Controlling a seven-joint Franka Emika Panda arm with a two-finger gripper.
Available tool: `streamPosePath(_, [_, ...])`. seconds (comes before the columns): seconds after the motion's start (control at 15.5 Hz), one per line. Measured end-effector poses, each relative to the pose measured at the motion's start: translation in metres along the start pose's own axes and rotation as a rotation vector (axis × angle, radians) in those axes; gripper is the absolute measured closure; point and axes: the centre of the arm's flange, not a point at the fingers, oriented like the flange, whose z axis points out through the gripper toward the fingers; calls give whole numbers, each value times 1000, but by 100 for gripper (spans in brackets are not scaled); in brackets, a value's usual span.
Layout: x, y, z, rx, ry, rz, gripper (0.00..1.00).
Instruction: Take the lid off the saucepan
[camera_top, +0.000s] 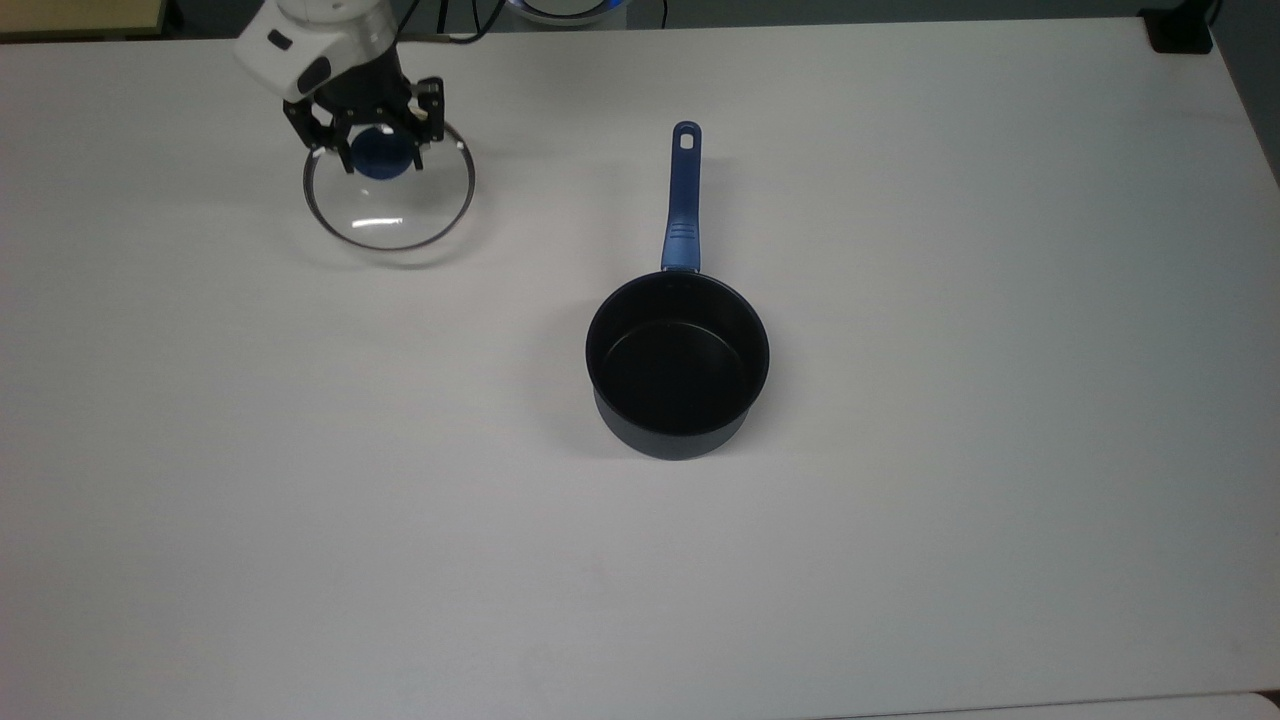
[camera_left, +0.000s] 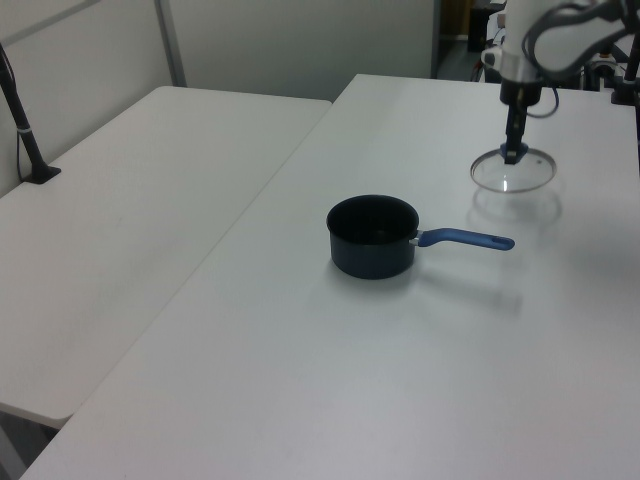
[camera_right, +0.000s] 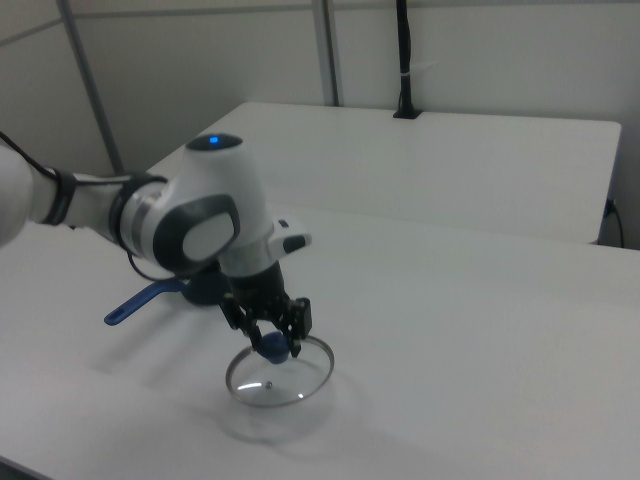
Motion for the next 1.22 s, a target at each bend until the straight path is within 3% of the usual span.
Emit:
streamPosePath(0.19, [-6,-6,37,0,17,-15,34])
streamPosePath(0.39, [-4,-8,45,6,15,-16,33])
streamPosePath(0.58, [0,-6,35,35,25,48,7])
streamPosePath(0.64, [6,-3,20,45,12,76,1])
streamPosePath(1.03, [48,-21,-176,104,14,222,0])
streamPosePath(1.22, [52,-60,-224,100,56,302,0])
